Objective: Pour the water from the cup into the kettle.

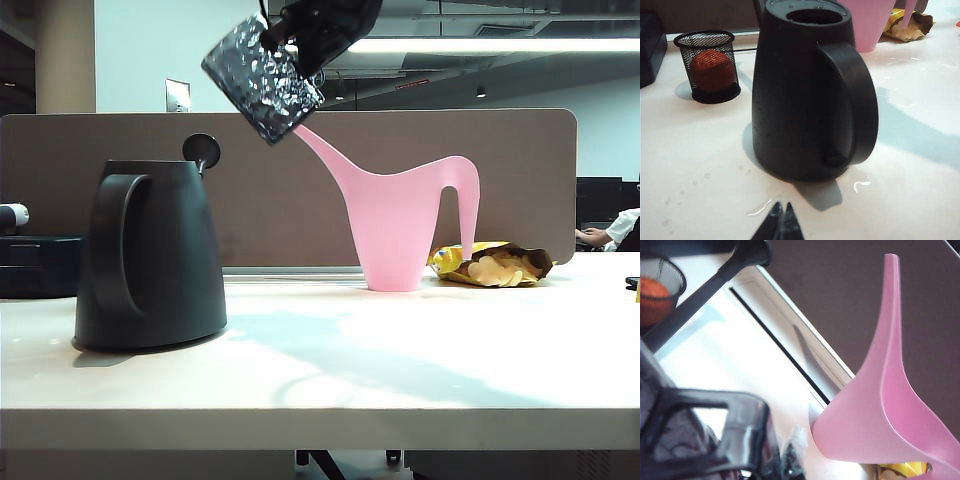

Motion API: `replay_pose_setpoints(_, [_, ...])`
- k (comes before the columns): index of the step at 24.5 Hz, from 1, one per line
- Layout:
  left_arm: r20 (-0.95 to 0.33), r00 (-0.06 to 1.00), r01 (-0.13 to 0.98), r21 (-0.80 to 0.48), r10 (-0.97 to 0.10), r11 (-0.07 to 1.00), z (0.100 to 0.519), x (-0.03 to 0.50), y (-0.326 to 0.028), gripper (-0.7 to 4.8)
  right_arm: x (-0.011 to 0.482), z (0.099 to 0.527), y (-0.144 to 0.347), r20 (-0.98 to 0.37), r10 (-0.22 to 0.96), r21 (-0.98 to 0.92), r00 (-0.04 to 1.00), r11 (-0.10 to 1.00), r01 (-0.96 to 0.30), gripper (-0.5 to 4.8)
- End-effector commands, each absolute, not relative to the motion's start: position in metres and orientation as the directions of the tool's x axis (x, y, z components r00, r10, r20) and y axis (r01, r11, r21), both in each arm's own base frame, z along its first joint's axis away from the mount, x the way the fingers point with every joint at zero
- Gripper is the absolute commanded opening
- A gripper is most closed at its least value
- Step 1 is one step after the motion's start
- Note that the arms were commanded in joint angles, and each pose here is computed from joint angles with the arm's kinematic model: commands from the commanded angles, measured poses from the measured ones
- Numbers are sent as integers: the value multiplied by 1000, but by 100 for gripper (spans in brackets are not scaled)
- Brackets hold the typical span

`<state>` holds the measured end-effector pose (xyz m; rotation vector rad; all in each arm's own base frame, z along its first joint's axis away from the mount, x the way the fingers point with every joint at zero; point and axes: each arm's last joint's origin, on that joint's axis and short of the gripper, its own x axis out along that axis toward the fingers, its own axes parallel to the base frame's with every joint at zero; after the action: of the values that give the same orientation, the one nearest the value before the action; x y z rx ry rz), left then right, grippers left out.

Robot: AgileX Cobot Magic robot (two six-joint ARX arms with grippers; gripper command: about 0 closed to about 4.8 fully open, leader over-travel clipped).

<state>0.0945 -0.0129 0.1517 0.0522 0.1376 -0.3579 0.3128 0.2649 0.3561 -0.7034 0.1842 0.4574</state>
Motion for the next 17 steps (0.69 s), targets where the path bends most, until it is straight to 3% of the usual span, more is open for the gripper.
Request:
replay_pose_setpoints(1, [-142, 928, 352, 24, -345, 936, 152, 94, -13, -5, 309, 360, 278, -299, 338, -661, 893, 601, -449, -9])
replay_pose_setpoints(17, [-142, 927, 352, 24, -346, 936, 153, 94, -13, -5, 313, 358, 332, -227, 339, -843, 913, 401, -359, -9])
